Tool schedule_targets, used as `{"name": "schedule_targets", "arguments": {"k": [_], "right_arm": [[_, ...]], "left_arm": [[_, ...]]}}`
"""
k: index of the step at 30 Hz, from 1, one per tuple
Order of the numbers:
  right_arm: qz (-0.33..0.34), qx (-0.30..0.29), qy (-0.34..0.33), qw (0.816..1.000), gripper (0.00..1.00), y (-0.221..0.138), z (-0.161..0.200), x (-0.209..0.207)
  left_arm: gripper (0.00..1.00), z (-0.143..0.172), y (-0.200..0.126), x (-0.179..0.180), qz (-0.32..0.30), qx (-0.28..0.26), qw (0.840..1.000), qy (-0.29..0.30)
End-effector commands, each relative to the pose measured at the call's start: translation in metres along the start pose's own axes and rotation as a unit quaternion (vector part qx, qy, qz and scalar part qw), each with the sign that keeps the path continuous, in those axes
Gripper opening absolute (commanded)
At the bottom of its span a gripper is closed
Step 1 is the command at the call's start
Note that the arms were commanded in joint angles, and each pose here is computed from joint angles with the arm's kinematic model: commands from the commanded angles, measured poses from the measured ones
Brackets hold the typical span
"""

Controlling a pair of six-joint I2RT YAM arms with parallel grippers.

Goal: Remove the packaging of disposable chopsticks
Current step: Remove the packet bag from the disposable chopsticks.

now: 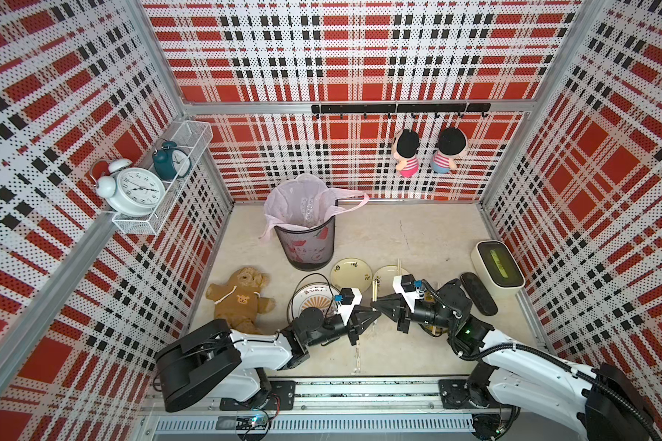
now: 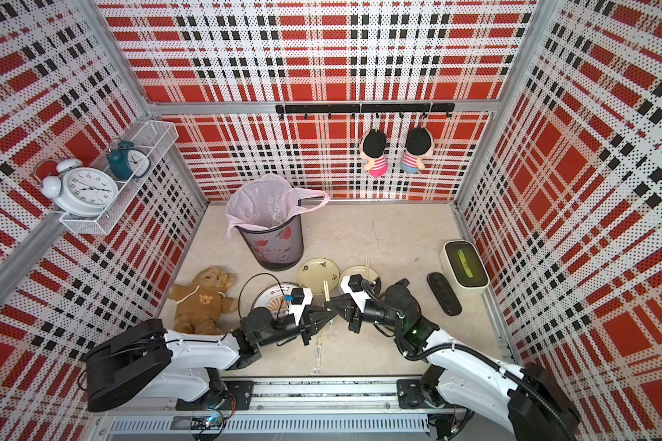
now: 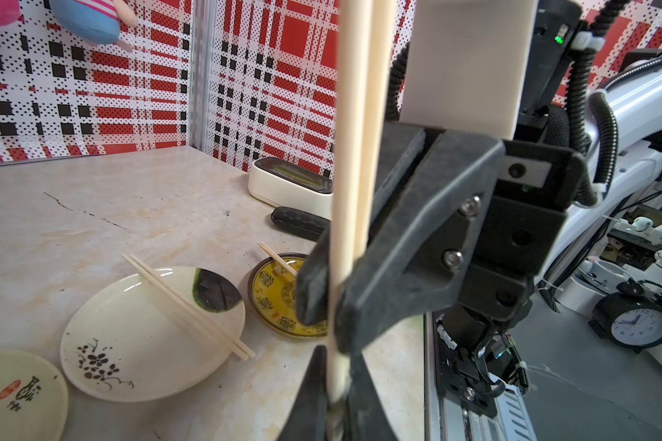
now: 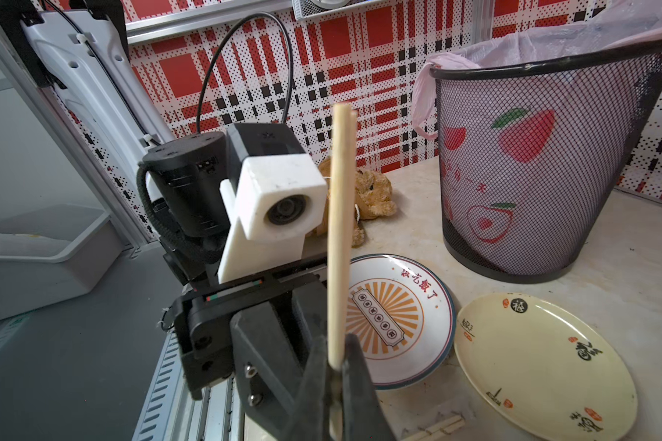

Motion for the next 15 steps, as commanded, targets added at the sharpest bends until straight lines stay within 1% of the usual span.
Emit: {"name": "schedule_targets", "arguments": {"k": [1,12,15], "right_arm": [[-0.004,-0.093,-0.063,0.994,0.00,-0.010,-0.050,0.011],[0.003,-0.104,-0.063,0.993,0.00,-0.012,-0.065,0.005],[0.003,-0.110,-0.063,0.992,0.00,-0.013,-0.071,0.005]], "left_arm": [[0.12,0.042,-0.003,0.001,-0.004,0.079,0.996,-0.032],[0.14,0.049,-0.004,0.003,-0.015,0.085,0.996,-0.029],[0.17,0.053,-0.005,0.004,-0.020,0.090,0.995,-0.030]]}}
Point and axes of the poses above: each gripper's point midway between its finger pads, its own y axis out along the fingers, its own x axis along the line the jaws close on, z = x × y, the point moved 4 cm from there along -y, back along the fingers, and after that the axes turned 10 degrees about y, right-handed, at the moved point
